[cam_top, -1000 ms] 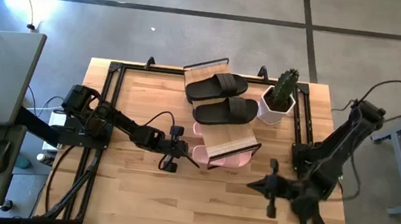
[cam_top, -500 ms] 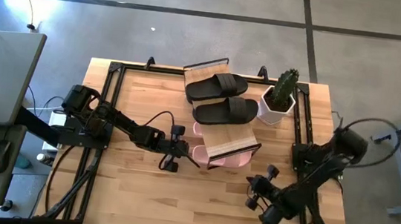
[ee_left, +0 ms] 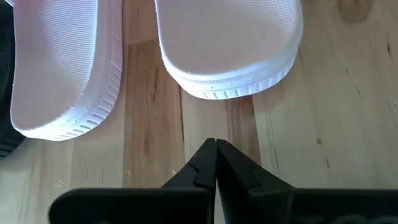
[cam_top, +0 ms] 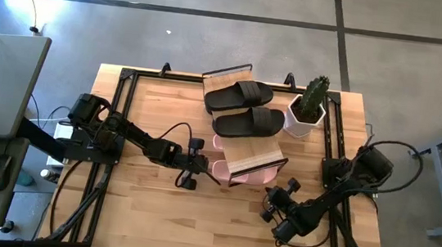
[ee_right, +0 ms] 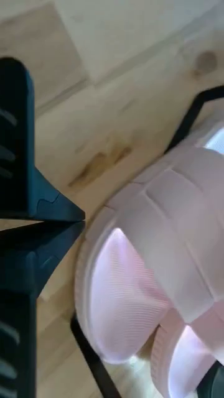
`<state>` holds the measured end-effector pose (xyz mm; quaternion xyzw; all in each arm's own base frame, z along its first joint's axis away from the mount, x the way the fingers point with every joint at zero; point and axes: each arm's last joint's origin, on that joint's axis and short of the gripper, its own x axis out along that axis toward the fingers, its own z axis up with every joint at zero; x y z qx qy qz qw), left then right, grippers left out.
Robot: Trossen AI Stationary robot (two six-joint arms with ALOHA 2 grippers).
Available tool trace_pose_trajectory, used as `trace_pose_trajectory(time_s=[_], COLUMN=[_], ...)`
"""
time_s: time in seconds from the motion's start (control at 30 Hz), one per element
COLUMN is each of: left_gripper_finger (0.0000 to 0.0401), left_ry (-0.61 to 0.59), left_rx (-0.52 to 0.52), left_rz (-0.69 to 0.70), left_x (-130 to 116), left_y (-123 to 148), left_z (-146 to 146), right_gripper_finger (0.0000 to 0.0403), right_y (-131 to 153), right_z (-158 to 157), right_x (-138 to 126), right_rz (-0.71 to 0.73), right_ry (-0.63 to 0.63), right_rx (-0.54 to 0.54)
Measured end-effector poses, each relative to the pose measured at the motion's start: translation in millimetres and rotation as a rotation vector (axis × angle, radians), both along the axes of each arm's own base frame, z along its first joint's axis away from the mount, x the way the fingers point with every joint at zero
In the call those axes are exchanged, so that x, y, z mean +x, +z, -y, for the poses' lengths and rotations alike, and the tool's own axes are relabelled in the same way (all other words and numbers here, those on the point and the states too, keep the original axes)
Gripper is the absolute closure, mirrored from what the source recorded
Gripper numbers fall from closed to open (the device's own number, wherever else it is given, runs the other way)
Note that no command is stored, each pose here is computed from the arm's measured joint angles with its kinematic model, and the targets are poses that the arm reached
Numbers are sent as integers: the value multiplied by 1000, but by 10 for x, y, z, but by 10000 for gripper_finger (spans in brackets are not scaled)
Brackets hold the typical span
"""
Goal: Pick and place slides into the shelf
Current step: Put the pink slide under the shelf
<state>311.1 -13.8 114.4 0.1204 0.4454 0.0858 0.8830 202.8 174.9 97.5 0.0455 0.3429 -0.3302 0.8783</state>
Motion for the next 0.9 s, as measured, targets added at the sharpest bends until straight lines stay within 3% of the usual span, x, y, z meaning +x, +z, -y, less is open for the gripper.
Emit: trace_pose_trajectory(time_s=[0.9], left_gripper_finger=[401], left_ry=[-30], left_rx=[-44], left_rz=[104], left_x=[80], left_y=[62], left_z=[15], right_gripper_finger=[403], right_y=[0], right_z=[255], right_x=[153], right_rz=[-4], right_ry=[-136], right_rx=[-5])
